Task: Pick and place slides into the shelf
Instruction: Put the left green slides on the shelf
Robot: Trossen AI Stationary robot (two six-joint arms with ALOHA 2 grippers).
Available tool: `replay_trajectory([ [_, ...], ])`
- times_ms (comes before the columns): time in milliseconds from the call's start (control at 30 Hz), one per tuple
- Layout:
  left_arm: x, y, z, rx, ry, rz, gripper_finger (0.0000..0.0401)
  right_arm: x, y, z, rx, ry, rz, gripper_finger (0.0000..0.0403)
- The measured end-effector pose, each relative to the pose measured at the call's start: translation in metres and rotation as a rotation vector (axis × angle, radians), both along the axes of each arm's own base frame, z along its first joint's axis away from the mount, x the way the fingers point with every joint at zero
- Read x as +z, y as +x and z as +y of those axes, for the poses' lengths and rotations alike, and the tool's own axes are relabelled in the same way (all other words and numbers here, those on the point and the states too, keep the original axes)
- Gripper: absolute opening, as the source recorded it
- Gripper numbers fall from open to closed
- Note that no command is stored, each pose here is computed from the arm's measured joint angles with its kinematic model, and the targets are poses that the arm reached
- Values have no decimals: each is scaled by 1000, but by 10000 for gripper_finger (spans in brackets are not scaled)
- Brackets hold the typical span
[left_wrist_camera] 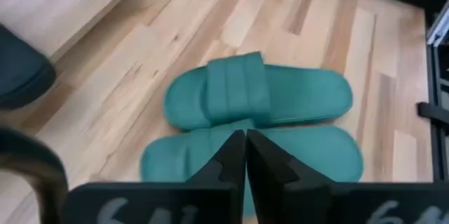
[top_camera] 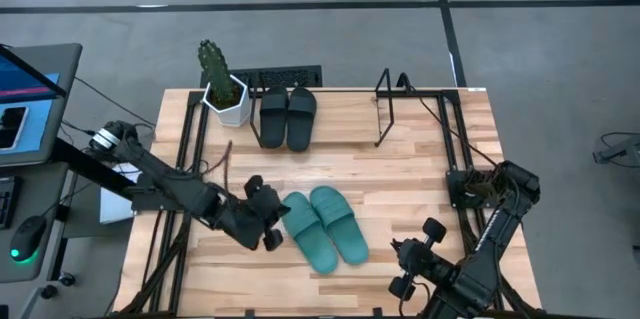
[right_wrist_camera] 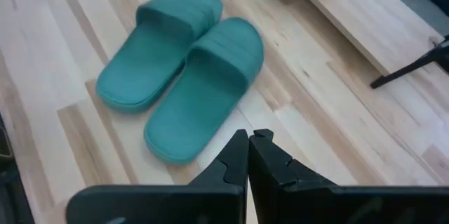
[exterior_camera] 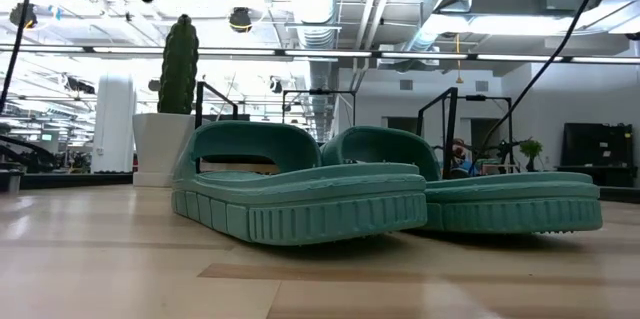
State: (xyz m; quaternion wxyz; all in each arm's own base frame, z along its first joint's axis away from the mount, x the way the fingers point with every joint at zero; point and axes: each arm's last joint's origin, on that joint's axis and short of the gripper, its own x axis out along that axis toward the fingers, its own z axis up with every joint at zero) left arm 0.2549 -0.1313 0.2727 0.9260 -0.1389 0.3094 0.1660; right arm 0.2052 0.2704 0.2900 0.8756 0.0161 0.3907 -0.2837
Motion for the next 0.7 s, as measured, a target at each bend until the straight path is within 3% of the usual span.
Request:
replay_trajectory([
  [367,-38,56,-49,-52,47,299,0,-1,-8,6,46,-13,21,0],
  [700,-21,81,-66,-120,-73,313,0,-1,-19,14,96,-21,30,0],
])
